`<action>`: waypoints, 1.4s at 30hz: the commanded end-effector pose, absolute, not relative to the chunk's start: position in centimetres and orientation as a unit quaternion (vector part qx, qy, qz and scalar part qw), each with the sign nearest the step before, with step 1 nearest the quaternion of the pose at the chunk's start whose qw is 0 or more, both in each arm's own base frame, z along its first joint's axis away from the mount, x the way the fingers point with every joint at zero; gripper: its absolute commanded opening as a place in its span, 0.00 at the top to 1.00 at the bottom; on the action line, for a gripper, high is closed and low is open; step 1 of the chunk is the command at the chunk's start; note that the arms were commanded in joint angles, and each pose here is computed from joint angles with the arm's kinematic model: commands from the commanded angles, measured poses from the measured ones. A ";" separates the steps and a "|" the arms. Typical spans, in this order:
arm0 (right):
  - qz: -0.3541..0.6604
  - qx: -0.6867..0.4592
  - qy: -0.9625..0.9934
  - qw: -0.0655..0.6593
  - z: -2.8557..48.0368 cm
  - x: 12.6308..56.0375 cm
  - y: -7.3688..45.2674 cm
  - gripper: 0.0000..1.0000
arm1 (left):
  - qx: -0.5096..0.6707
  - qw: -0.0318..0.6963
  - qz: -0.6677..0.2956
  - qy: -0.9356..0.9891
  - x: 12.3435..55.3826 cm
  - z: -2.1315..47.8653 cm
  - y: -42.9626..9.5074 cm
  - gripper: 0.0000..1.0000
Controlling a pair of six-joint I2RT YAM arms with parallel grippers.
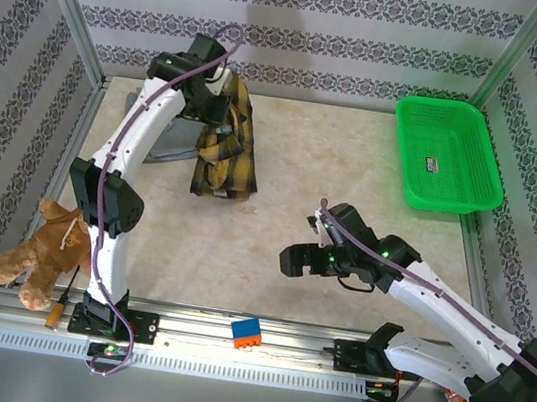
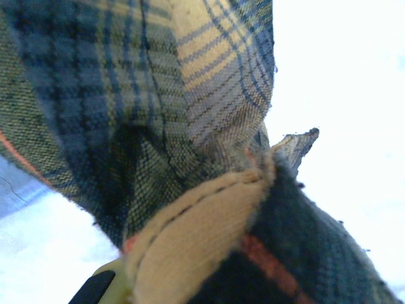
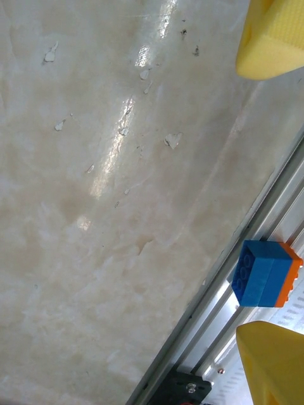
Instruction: Fold and stack the long sleeve shirts
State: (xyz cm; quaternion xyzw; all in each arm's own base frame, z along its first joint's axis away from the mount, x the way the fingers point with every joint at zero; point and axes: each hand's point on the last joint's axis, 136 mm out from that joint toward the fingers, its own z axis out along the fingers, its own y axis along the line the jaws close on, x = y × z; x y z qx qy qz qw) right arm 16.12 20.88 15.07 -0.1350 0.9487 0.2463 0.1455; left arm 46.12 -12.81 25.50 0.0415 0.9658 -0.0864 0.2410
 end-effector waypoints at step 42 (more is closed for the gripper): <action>0.234 -0.146 0.959 0.063 13.6 20.6 25.4 0.02 | -0.089 0.290 -0.101 0.948 55.7 22.4 6.3 1.00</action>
